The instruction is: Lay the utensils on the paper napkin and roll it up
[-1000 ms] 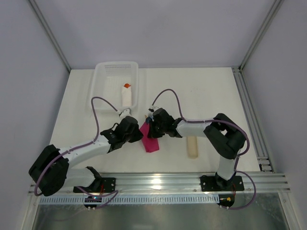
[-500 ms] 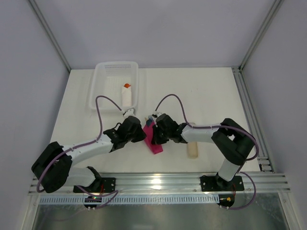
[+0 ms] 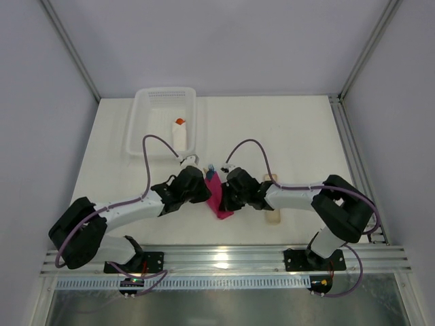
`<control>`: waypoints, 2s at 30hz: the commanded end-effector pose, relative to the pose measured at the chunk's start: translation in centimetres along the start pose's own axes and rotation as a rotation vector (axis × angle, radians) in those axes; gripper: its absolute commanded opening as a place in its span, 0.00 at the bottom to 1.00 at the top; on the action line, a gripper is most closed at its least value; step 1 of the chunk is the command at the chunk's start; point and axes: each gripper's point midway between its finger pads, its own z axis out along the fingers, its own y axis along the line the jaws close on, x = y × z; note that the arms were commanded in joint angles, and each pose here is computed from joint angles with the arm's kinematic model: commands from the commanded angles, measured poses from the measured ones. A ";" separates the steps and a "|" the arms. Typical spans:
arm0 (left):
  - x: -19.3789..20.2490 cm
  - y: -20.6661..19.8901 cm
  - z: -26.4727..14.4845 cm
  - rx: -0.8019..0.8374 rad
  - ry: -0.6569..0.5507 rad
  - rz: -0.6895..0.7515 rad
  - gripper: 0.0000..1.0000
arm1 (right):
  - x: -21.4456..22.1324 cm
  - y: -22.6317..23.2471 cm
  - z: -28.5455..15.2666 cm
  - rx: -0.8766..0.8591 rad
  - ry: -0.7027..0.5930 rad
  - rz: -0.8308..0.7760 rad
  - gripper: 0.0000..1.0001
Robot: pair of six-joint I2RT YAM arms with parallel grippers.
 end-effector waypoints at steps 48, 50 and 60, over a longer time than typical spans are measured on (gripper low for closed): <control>0.5 -8.6 3.7 0.181 0.063 0.168 0.00 | 0.4 -0.4 -4.5 -0.008 -0.212 0.074 0.04; 0.5 -8.7 3.7 0.184 0.062 0.166 0.00 | 0.5 -0.5 -4.9 -0.004 -0.216 0.076 0.04; 0.4 -9.0 4.0 0.186 0.066 0.166 0.00 | 2.0 -1.4 -3.6 0.004 -0.176 0.082 0.04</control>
